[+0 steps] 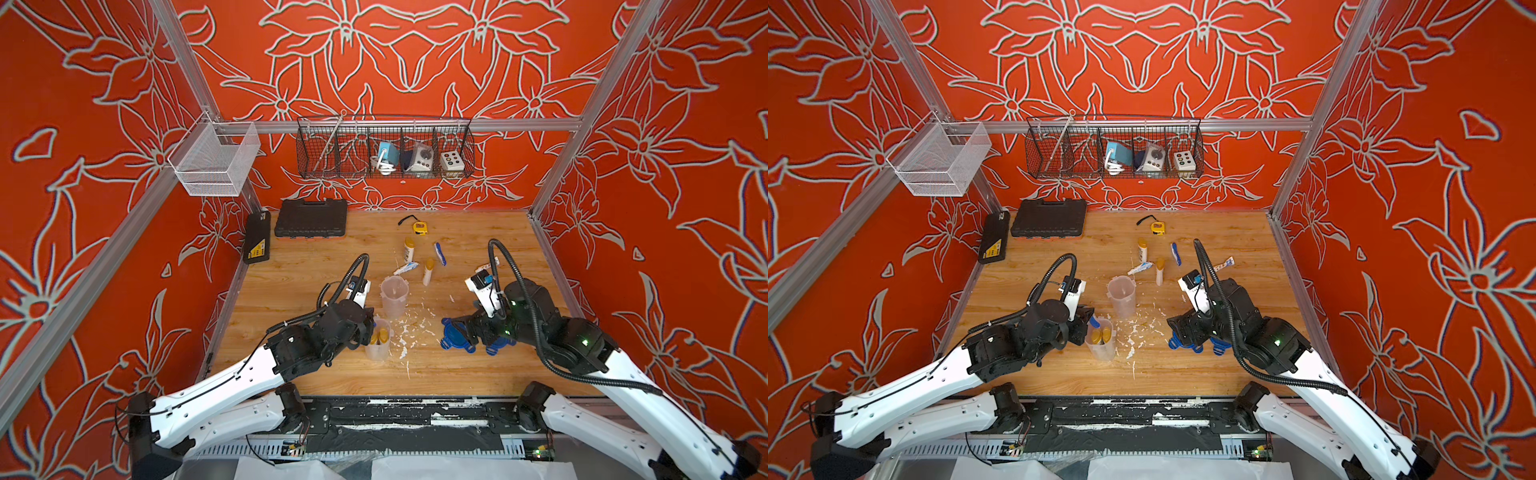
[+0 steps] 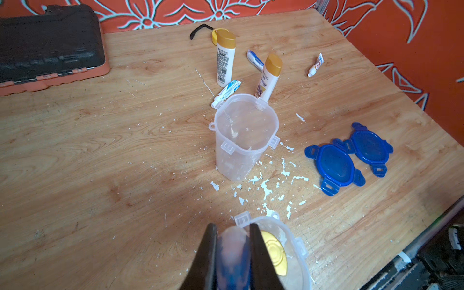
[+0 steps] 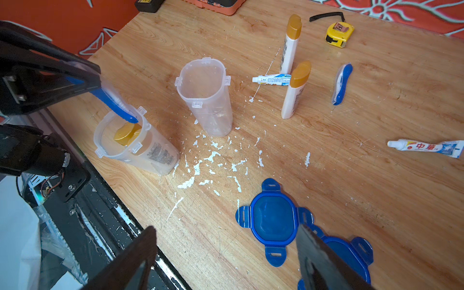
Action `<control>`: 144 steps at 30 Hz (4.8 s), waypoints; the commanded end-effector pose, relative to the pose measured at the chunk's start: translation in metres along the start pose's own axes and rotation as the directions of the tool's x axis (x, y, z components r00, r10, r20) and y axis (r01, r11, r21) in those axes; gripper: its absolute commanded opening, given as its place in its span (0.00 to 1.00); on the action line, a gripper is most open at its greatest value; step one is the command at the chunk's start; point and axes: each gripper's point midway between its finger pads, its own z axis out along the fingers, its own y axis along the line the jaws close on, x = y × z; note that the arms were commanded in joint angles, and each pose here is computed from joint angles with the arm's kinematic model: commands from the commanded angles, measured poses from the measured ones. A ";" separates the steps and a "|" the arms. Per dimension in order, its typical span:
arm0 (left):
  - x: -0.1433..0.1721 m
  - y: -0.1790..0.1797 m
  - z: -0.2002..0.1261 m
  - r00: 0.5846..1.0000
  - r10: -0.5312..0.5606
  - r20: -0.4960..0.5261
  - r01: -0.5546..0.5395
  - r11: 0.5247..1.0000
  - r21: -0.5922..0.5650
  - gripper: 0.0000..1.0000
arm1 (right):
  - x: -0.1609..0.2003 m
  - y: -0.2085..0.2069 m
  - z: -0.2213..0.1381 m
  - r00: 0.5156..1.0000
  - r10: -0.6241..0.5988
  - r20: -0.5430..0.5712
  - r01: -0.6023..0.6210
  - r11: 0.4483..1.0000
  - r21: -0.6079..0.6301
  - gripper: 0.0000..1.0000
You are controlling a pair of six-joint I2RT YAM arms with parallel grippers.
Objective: Pack away toiletry kits
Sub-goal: Place the toiletry item into the container, then pick up the toiletry item from the center of the board.
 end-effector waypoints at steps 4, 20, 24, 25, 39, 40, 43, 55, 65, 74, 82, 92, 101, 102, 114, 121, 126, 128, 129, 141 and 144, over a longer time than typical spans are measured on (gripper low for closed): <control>-0.002 0.004 -0.007 0.999 -0.018 0.033 0.018 1.000 0.000 0.00 | -0.014 -0.001 -0.006 0.999 -0.004 0.037 0.003 1.000 0.014 0.88; 0.011 0.000 0.005 0.999 -0.037 0.018 0.037 0.999 -0.004 0.04 | -0.009 -0.004 -0.006 0.999 0.008 0.031 -0.009 1.000 0.029 0.88; 0.022 0.000 0.009 1.000 -0.028 -0.002 0.028 1.000 -0.008 0.07 | -0.009 -0.006 -0.007 1.000 0.003 0.025 -0.004 0.999 0.042 0.89; 0.023 0.000 0.010 1.000 -0.027 -0.005 0.027 1.000 -0.007 0.08 | -0.009 -0.007 -0.007 1.000 0.000 0.026 -0.002 0.999 0.047 0.89; -0.001 -0.004 -0.004 0.999 -0.002 0.038 0.003 1.000 -0.007 0.09 | -0.015 -0.006 -0.003 0.999 -0.006 0.033 0.005 0.999 0.044 0.89; 0.001 -0.004 -0.002 1.000 -0.001 0.031 0.002 1.000 -0.008 0.09 | -0.015 -0.006 -0.003 0.999 -0.007 0.032 0.006 0.999 0.044 0.89; 0.008 -0.004 0.004 1.000 -0.007 0.020 0.007 1.000 -0.011 0.10 | -0.016 -0.007 -0.006 0.999 -0.011 0.032 0.010 0.999 0.052 0.89; 0.022 0.004 0.009 1.000 -0.018 0.021 0.019 0.999 -0.038 0.53 | -0.047 -0.027 -0.017 1.000 -0.005 -0.014 0.007 0.987 0.163 0.90; -0.024 -0.009 -0.026 0.998 -0.028 0.054 0.027 0.999 0.027 0.90 | -0.033 -0.145 -0.011 0.924 0.374 -0.074 -0.294 0.822 0.489 0.89; -0.073 -0.048 -0.045 0.996 -0.064 0.054 0.054 0.984 0.169 0.98 | -0.008 -0.272 0.053 0.682 0.731 0.002 -0.624 0.580 0.523 0.83; -0.089 -0.065 -0.053 0.994 -0.068 0.081 0.046 0.968 0.245 0.98 | 0.005 -0.325 0.112 0.589 0.806 -0.051 -0.667 0.521 0.534 0.81; -0.099 -0.064 -0.048 0.994 -0.044 0.101 0.019 0.972 0.235 0.98 | 0.025 -0.352 0.145 0.533 0.845 -0.052 -0.674 0.460 0.578 0.76; -0.095 -0.061 -0.039 0.995 -0.047 0.083 0.027 0.974 0.225 0.98 | 0.040 -0.360 0.163 0.490 0.870 -0.050 -0.683 0.420 0.598 0.70; -0.094 -0.060 -0.038 0.996 -0.047 0.079 0.028 0.975 0.220 0.98 | 0.042 -0.360 0.164 0.485 0.873 -0.044 -0.687 0.412 0.599 0.69; -0.094 -0.048 -0.034 0.994 -0.073 0.085 0.056 0.979 0.194 0.98 | 0.063 -0.361 0.169 0.423 0.906 -0.001 -0.703 0.329 0.631 0.58; -0.092 -0.043 -0.036 0.993 -0.083 0.084 0.066 0.981 0.182 0.98 | 0.075 -0.360 0.173 0.408 0.913 -0.012 -0.695 0.319 0.644 0.47; -0.089 -0.039 -0.037 0.993 -0.087 0.080 0.072 0.983 0.169 0.98 | 0.084 -0.359 0.174 0.401 0.916 -0.016 -0.689 0.314 0.653 0.34; -0.089 -0.037 -0.038 0.993 -0.088 0.080 0.075 0.984 0.162 0.98 | 0.086 -0.358 0.174 0.397 0.918 -0.015 -0.691 0.310 0.653 0.28; -0.088 -0.035 -0.038 0.993 -0.084 0.079 0.071 0.985 0.156 0.98 | 0.087 -0.357 0.174 0.395 0.918 -0.014 -0.692 0.308 0.653 0.25; -0.083 -0.067 -0.051 0.997 0.041 0.061 -0.059 0.940 0.335 0.98 | 0.054 -0.320 0.156 0.392 0.920 -0.003 -0.794 0.340 0.504 0.09; -0.080 -0.077 -0.051 0.997 0.059 0.057 -0.076 0.919 0.386 0.98 | 0.046 -0.292 0.140 0.380 0.925 -0.006 -0.833 0.345 0.432 0.10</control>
